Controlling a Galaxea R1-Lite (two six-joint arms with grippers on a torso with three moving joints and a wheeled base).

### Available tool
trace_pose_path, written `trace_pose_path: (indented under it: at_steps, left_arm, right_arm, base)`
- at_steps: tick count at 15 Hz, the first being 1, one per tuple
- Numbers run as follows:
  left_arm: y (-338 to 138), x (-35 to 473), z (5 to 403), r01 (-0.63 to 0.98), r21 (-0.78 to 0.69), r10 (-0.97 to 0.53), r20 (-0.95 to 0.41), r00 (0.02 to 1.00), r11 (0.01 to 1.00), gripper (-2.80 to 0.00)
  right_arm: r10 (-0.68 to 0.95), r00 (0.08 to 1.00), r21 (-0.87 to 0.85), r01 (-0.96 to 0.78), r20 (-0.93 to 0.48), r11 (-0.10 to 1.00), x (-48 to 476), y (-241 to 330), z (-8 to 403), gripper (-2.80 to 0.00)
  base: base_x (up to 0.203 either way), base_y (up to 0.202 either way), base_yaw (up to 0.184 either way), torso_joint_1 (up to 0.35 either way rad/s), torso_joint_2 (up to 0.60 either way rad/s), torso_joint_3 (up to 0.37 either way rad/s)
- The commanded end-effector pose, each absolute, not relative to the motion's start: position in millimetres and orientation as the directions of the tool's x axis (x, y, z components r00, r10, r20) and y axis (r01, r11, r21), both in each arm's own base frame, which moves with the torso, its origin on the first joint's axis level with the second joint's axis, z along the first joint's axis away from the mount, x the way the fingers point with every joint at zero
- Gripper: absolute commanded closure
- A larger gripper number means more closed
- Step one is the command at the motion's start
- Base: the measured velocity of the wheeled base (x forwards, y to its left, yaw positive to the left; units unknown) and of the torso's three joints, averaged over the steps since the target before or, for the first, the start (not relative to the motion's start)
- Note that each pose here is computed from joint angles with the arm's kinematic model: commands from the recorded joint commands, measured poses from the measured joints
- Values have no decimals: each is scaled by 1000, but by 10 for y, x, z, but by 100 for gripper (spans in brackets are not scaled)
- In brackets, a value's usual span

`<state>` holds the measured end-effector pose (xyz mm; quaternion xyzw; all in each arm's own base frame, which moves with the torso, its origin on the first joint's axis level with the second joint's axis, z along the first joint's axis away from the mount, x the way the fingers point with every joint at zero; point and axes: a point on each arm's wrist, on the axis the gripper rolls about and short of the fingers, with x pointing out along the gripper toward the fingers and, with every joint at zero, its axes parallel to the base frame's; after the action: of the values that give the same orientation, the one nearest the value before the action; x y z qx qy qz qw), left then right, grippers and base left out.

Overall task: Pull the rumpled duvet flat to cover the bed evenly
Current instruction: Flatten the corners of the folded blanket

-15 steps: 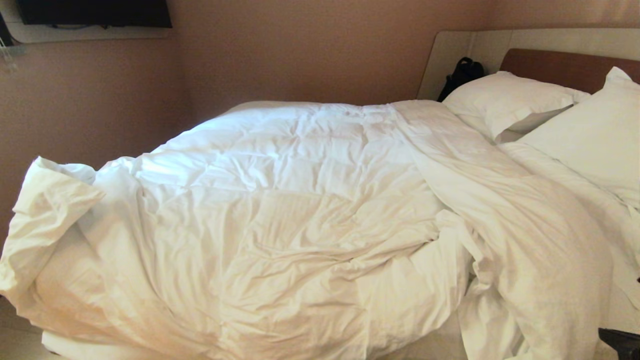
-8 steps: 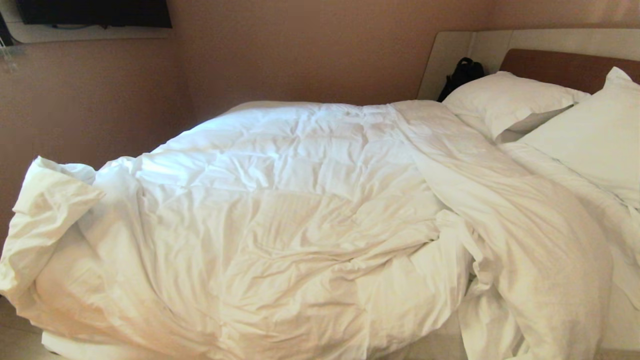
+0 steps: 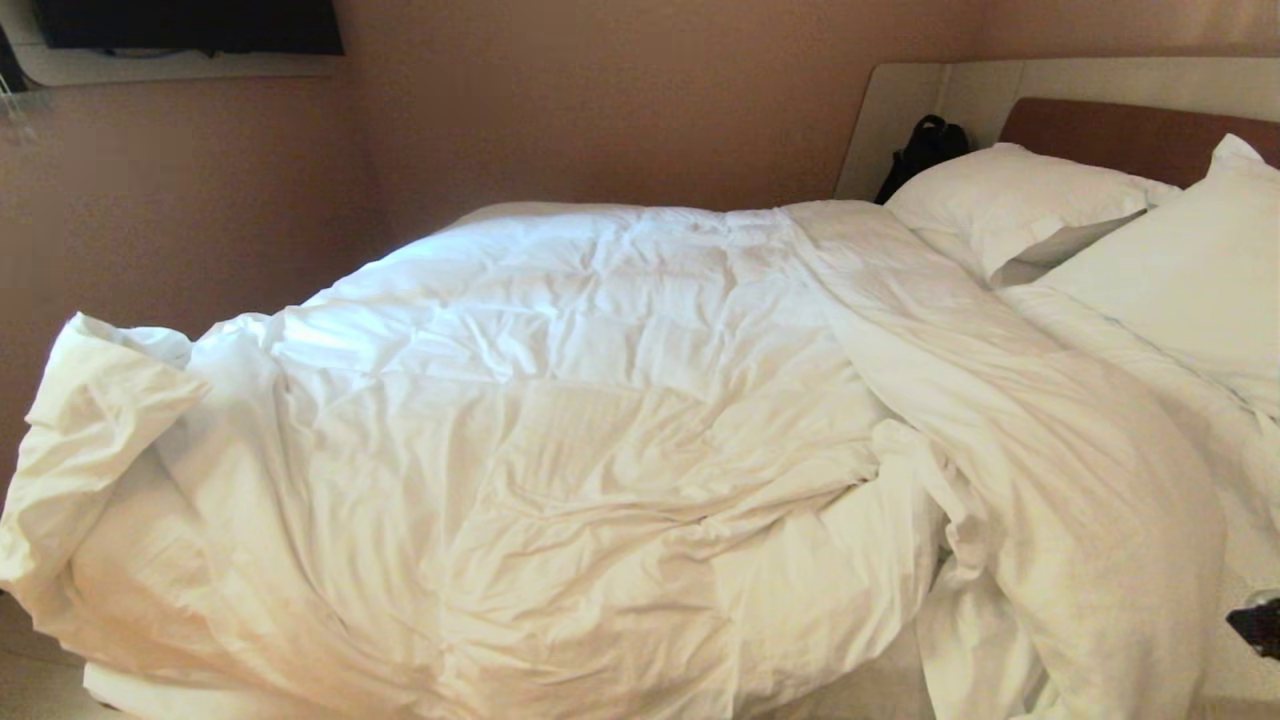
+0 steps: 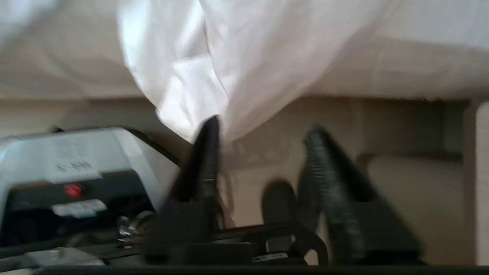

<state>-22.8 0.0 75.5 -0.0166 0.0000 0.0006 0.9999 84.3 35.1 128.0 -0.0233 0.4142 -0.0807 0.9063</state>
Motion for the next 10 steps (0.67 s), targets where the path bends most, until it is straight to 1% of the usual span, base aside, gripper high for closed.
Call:
trace_pose_path:
  at_steps: [1, 7, 10]
  left_arm:
    - [0, -228, 756, -3, -34, 3, 2, 1000, 999, 0]
    - [0, -228, 755, -3, -34, 3, 0, 1000, 999, 0]
    - [0, -228, 755, -2, -34, 2, 0, 1000, 999, 0]
  right_arm:
    - [-210, 577, -165, 130, -789, 978, 1014, 431, 1165, -280]
    - [-229, 554, -184, 136, -801, 973, 1388, 607, 969, -280]
    - [-259, 535, -193, 177, -804, 965, 1572, 634, 830, -280]
  base:
    - [0, 0, 0, 0, 0, 0]
    - [0, 0, 0, 0, 0, 0]
    - [0, 0, 0, 0, 0, 0]
